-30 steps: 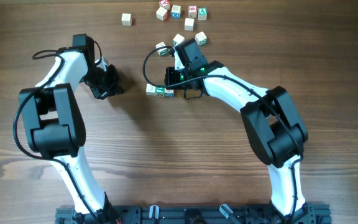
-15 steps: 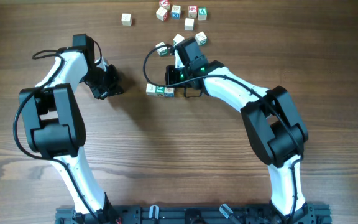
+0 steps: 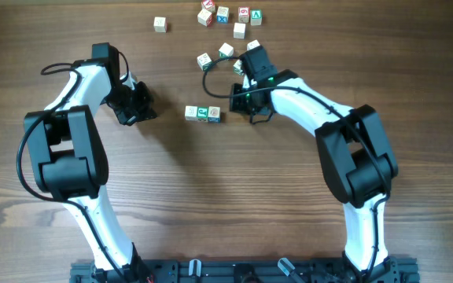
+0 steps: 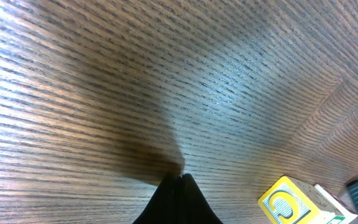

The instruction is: Form a horizontal line

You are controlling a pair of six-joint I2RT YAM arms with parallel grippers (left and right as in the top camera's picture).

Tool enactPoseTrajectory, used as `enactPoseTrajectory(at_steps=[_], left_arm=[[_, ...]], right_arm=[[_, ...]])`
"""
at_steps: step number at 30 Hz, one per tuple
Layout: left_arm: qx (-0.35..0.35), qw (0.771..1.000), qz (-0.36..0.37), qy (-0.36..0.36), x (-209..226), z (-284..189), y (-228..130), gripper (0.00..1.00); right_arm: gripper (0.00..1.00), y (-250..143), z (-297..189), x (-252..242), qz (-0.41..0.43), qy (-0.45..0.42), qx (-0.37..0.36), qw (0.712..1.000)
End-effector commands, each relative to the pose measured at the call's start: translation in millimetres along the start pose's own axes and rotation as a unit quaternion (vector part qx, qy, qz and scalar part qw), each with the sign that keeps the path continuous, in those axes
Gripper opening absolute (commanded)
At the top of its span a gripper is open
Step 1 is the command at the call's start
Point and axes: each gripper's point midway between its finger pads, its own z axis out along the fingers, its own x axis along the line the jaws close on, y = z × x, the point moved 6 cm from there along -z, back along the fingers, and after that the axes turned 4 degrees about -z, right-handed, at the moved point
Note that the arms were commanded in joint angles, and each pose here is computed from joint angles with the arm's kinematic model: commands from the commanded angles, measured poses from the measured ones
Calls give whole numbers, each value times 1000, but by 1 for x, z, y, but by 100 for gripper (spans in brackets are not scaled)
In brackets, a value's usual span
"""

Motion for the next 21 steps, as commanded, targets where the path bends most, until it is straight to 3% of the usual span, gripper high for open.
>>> enactPoseTrajectory(at_steps=[1, 21], left_arm=[[-4, 999, -13, 48, 18, 9, 2, 4], [-4, 999, -13, 48, 18, 9, 2, 4]], right_arm=[[5, -3, -15, 30, -10, 59, 10, 998], [5, -13, -15, 32, 6, 72, 44, 996]])
